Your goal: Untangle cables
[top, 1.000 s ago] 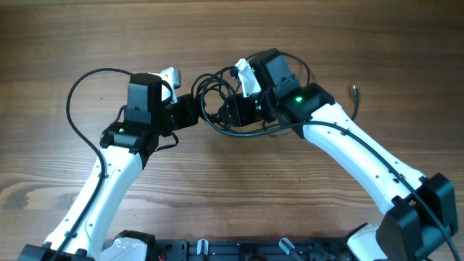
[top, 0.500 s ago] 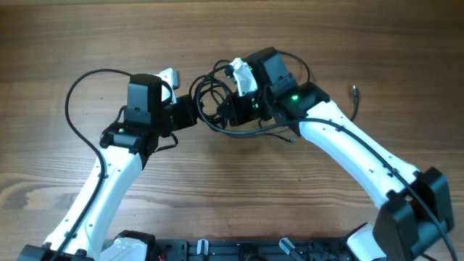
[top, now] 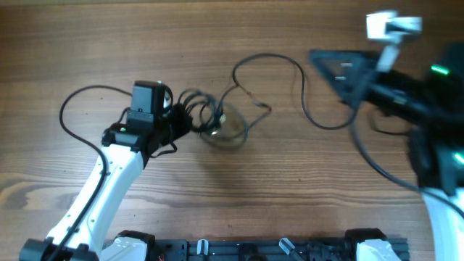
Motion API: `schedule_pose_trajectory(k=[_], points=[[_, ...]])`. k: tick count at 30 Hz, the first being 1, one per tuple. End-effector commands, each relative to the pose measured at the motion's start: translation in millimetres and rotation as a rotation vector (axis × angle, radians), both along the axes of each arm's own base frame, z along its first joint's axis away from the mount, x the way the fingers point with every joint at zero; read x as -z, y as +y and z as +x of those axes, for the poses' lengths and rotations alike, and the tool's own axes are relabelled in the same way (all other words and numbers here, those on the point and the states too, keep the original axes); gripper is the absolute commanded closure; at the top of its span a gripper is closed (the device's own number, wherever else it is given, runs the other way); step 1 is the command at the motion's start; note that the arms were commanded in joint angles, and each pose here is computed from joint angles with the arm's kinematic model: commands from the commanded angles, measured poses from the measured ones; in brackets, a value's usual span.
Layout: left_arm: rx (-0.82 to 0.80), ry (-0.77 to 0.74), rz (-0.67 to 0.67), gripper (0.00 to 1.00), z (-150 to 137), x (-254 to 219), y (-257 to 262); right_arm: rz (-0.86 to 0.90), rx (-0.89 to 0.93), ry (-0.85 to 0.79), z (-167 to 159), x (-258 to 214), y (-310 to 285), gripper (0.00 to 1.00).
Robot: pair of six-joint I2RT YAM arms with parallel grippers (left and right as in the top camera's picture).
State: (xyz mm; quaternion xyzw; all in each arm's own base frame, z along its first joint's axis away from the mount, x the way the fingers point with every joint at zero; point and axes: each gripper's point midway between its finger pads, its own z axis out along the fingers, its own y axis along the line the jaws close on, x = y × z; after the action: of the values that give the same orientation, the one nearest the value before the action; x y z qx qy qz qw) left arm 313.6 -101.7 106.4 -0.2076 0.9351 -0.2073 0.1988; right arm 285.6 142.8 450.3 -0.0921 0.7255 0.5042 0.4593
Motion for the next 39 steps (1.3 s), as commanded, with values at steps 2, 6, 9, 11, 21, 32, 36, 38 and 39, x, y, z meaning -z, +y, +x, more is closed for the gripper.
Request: schedule_pose_trajectory(k=[2, 6, 9, 11, 21, 32, 36, 38, 39], points=[[-0.026, -0.054, 0.049, 0.96, 8, -10, 10, 0.077, 0.005, 0.146, 13, 14, -25, 0.96], [-0.019, -0.063, 0.036, 0.96, 10, -11, 7, 0.01, -0.066, 0.27, 32, 66, -9, 0.91], [0.064, -0.108, -0.062, 0.96, 14, -23, -14, -0.062, -0.156, 0.369, 47, 115, 25, 0.7], [0.168, -0.159, -0.142, 0.96, 16, -36, -34, -0.114, -0.192, 0.419, 54, 143, 50, 0.57], [0.231, -0.137, -0.226, 0.96, 6, -41, -49, -0.434, -0.372, 0.402, 56, 261, 127, 0.44], [0.229, -0.123, -0.222, 0.96, 4, -38, -48, -0.539, -0.439, 0.46, 36, 298, 138, 0.57], [0.224, -0.122, -0.216, 0.96, 4, -38, -47, -0.531, -0.479, 0.45, 27, 296, 147, 0.67], [0.224, -0.116, -0.215, 0.96, 3, -37, -47, -0.514, -0.489, 0.435, 28, 292, 150, 0.74], [0.217, -0.109, -0.206, 0.96, 2, -35, -45, -0.5, -0.488, 0.431, 29, 289, 152, 0.8]])
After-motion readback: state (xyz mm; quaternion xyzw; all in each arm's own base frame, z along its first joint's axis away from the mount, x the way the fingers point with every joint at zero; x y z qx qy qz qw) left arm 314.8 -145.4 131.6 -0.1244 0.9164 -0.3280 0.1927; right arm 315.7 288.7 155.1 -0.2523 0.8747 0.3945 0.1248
